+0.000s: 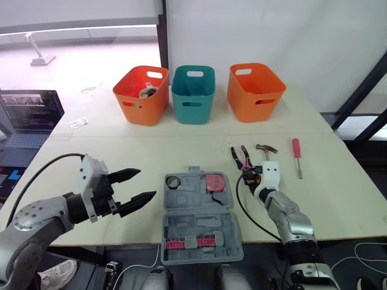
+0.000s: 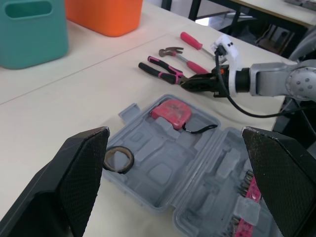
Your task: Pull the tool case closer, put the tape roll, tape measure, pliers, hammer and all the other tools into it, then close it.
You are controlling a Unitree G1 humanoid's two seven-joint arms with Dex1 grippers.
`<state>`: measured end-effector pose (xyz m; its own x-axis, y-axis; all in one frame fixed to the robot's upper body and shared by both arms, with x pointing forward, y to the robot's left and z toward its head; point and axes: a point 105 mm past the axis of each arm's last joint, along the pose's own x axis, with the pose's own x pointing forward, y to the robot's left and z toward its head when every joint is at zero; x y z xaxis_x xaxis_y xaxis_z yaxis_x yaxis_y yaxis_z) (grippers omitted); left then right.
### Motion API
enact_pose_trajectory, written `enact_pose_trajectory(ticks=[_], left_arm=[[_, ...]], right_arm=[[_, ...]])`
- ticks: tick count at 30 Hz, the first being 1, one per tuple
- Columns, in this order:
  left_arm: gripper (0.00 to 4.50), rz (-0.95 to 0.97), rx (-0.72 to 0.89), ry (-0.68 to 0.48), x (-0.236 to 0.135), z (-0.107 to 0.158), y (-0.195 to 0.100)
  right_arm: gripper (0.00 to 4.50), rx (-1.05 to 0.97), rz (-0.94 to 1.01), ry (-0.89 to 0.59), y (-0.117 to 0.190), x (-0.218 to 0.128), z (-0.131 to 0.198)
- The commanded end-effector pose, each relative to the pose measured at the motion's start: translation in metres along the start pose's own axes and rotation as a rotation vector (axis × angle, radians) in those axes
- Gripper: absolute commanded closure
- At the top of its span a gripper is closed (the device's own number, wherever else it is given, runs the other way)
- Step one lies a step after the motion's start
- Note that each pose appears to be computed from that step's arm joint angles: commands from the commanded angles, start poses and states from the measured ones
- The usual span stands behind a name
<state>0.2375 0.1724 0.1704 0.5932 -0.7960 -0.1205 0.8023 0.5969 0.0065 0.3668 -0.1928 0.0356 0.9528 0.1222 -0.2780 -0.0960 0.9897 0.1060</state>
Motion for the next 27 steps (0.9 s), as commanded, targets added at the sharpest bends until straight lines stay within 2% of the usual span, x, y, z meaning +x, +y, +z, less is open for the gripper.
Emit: enact_pose_trajectory(ticks=[1, 10, 13, 18, 20, 22, 27], left_arm=[[0.0, -0.014, 0.035, -0.025, 0.001, 0.006, -0.003], [0.0, -0.011, 0.05, -0.024, 0.004, 0.002, 0.0], [0.0, -0.011, 0.068, -0.014, 0.004, 0.0, 0.004], [0.0, -0.043, 0.107, 0.008, -0.001, -0.001, 0.008], [0.0, -0.069, 0.146, 0.032, -0.005, -0.002, 0.011], [0.0, -0.078, 0.172, 0.05, -0.01, -0.003, 0.015], [0.0, -0.08, 0.213, 0.085, -0.017, -0.006, 0.021]], right_arm=[[3.55, 0.0, 0.015, -0.04, 0.004, -0.001, 0.008], [3.55, -0.054, 0.094, -0.226, 0.007, -0.003, 0.078], [3.55, -0.176, 0.202, -0.282, 0.018, -0.004, 0.119], [3.55, -0.46, 0.42, -0.253, 0.044, -0.011, 0.143], [3.55, -0.573, 0.587, -0.221, 0.06, -0.022, 0.147], [3.55, -0.653, 0.777, -0.089, 0.072, -0.039, 0.14], [3.55, -0.864, 0.985, 0.167, 0.073, -0.066, 0.136]])
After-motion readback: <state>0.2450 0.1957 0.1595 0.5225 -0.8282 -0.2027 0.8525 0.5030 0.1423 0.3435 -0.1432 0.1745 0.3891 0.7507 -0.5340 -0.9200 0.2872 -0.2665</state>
